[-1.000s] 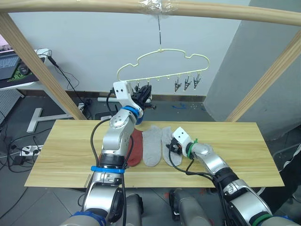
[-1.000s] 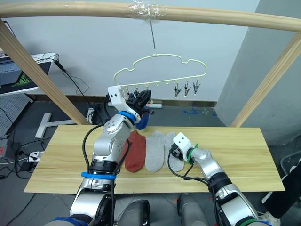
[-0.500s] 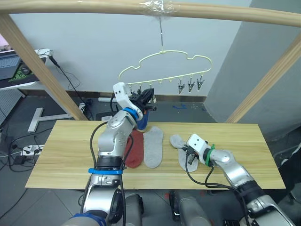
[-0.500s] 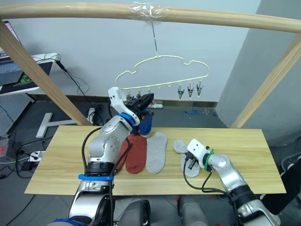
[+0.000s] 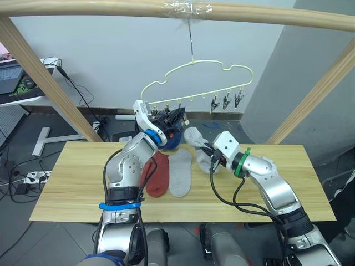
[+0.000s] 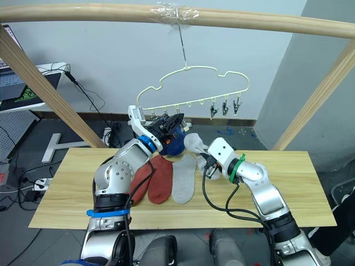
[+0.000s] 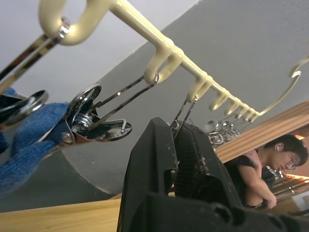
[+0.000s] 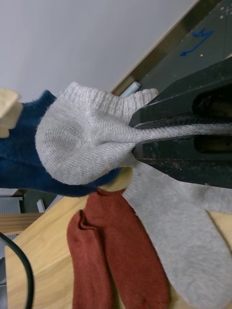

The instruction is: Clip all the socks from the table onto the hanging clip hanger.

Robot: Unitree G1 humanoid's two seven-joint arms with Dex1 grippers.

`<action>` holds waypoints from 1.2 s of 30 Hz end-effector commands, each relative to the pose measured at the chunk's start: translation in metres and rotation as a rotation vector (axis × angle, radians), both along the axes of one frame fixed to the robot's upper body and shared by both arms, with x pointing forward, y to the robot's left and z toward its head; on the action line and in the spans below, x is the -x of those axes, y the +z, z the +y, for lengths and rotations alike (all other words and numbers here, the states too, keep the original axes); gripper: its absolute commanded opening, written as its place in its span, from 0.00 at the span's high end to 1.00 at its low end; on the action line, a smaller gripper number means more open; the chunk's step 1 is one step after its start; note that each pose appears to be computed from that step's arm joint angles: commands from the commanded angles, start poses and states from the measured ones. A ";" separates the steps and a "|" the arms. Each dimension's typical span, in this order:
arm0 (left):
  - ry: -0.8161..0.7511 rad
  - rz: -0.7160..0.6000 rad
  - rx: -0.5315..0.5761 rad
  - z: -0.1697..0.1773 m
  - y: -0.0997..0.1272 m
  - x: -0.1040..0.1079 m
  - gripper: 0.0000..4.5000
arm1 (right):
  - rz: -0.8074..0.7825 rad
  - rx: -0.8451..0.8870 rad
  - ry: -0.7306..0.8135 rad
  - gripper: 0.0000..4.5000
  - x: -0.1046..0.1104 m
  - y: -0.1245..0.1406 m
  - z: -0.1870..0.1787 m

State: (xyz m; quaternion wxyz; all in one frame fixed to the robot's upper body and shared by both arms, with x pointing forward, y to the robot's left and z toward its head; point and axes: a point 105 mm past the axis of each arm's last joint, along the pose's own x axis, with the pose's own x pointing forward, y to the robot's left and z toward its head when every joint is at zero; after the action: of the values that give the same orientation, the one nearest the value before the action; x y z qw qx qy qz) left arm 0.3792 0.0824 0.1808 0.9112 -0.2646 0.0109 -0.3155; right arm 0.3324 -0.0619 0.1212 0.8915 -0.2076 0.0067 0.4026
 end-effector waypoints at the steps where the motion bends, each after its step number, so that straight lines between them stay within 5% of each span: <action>1: -0.007 0.034 -0.020 -0.004 -0.010 0.003 0.99 | -0.058 -0.047 0.001 0.99 -0.001 0.023 0.003; 19: 0.016 0.047 0.016 0.004 -0.009 0.003 0.99 | -0.065 -0.135 0.004 0.99 0.001 0.048 0.012; 28: 0.057 0.149 0.235 0.022 0.000 -0.004 0.99 | -0.044 -0.186 -0.039 0.99 0.011 0.045 -0.002; 36: 0.029 0.165 0.246 0.017 0.001 -0.002 0.99 | -0.065 -0.251 -0.028 0.99 0.015 0.056 0.004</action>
State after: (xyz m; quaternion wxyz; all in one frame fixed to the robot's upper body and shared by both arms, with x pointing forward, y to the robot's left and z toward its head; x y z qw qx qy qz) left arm 0.3811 0.1007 0.1876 0.8718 -0.3979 0.0283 -0.2844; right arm 0.3217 -0.0599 0.1605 0.9183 -0.1091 -0.0361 0.3789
